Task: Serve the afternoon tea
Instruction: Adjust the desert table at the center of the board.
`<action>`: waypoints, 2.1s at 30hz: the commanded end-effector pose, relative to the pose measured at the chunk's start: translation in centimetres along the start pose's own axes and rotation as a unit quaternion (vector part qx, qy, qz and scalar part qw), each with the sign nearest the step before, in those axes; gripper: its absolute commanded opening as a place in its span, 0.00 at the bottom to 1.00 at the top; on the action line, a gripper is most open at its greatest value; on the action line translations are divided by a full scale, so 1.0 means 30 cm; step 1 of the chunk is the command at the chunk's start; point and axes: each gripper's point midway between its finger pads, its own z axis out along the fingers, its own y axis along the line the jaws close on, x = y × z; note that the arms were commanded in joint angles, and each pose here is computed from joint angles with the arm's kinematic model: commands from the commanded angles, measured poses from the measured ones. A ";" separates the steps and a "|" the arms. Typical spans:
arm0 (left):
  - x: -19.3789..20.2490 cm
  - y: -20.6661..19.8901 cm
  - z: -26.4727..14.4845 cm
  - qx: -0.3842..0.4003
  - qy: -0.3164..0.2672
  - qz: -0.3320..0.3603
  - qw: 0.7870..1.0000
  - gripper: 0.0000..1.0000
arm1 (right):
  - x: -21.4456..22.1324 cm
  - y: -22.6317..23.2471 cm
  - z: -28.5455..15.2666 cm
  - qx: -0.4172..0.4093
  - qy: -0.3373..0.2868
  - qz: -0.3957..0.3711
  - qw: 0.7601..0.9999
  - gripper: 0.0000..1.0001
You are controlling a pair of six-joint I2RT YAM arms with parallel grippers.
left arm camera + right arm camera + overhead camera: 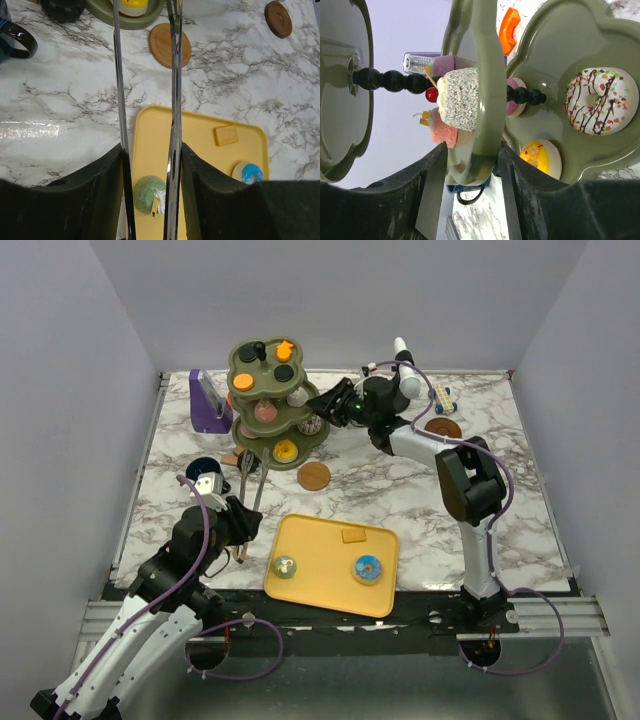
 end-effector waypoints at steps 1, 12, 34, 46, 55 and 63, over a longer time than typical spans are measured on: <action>-0.033 -0.011 -0.004 0.003 -0.019 -0.001 1.000 0.51 | 0.008 -0.002 0.008 0.001 0.019 -0.012 1.000 0.57; -0.034 -0.011 -0.007 0.004 -0.021 -0.003 1.000 0.52 | -0.031 0.032 -0.028 0.016 0.011 -0.042 0.999 0.84; -0.033 -0.014 -0.008 0.007 -0.021 -0.003 1.000 0.51 | -0.102 0.060 -0.124 -0.003 0.056 -0.059 0.997 1.00; -0.036 -0.020 -0.013 0.014 -0.023 -0.004 1.000 0.51 | -0.159 0.065 -0.167 0.050 0.060 -0.093 0.993 1.00; -0.038 -0.033 -0.016 0.024 -0.024 -0.003 0.999 0.51 | -0.165 0.115 -0.250 0.067 0.053 -0.119 0.989 1.00; -0.039 -0.040 -0.020 0.030 -0.023 -0.003 0.999 0.51 | -0.154 0.184 -0.356 0.066 0.041 -0.129 0.989 1.00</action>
